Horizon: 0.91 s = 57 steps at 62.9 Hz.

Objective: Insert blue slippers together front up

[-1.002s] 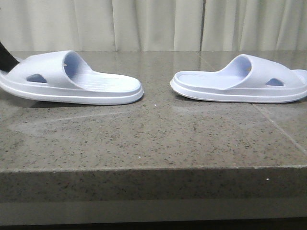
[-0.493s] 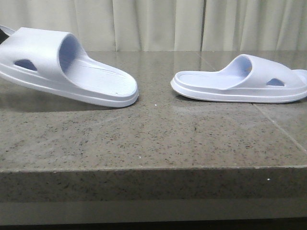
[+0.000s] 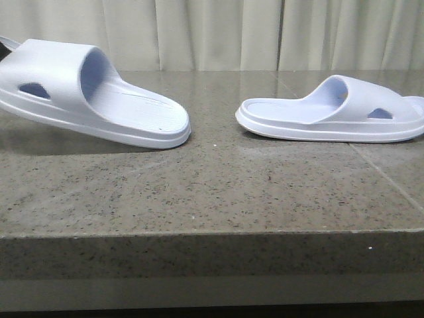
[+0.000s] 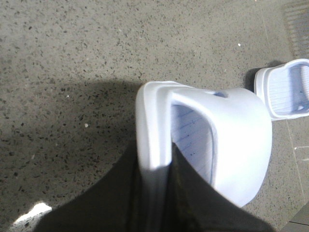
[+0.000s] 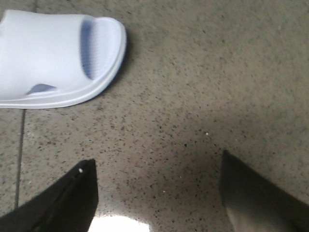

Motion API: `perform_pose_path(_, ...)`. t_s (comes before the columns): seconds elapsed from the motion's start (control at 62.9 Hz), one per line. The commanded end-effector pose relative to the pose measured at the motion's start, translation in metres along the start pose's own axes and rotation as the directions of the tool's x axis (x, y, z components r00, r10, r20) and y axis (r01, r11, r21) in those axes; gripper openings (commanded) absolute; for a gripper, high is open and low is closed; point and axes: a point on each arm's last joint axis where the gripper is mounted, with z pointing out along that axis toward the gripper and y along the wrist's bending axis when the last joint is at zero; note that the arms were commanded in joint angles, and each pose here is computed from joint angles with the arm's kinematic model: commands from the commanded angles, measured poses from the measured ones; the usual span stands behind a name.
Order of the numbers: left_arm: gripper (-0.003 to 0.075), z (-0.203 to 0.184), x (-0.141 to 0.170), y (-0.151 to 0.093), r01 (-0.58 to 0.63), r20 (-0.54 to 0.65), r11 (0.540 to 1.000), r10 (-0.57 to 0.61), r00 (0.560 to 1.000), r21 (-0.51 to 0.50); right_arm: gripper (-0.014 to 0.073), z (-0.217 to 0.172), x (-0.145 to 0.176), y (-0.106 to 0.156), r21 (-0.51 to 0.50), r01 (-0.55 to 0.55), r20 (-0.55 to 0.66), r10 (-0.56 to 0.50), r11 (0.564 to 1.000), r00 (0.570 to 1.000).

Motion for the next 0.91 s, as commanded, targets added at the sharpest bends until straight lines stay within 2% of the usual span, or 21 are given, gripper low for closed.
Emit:
perform_pose_path(0.0, -0.0020, -0.012, -0.007, -0.019, -0.037, 0.067, 0.999, 0.034, 0.997, 0.034, 0.0549, 0.008, -0.019, -0.008, -0.020, -0.046, 0.017, 0.047, 0.999, 0.999)
perform_pose_path(0.239, -0.0020, -0.012, -0.007, -0.019, -0.037, 0.067, 0.999, 0.034, 0.997, 0.034, 0.0545, 0.059, -0.041, -0.018, -0.247, -0.144, -0.056, 0.134, 0.958, 0.989)
perform_pose_path(0.445, -0.0020, -0.012, -0.007, -0.019, -0.037, 0.067, 0.999, 0.034, 0.997, 0.034, 0.0412, 0.096, -0.059, -0.021, -0.395, -0.182, -0.082, 0.162, 0.900, 0.983)
perform_pose_path(0.557, -0.0020, -0.012, -0.007, -0.019, -0.037, 0.067, 0.999, 0.034, 0.997, 0.034, 0.0374, 0.114, -0.065, -0.023, -0.428, -0.201, -0.094, 0.178, 0.881, 0.980)
perform_pose_path(0.891, -0.0020, -0.012, -0.007, -0.019, -0.037, 0.067, 0.999, 0.034, 0.997, 0.034, 0.0374, 0.155, -0.074, -0.032, -0.451, -0.226, -0.140, 0.182, 0.864, 0.973)
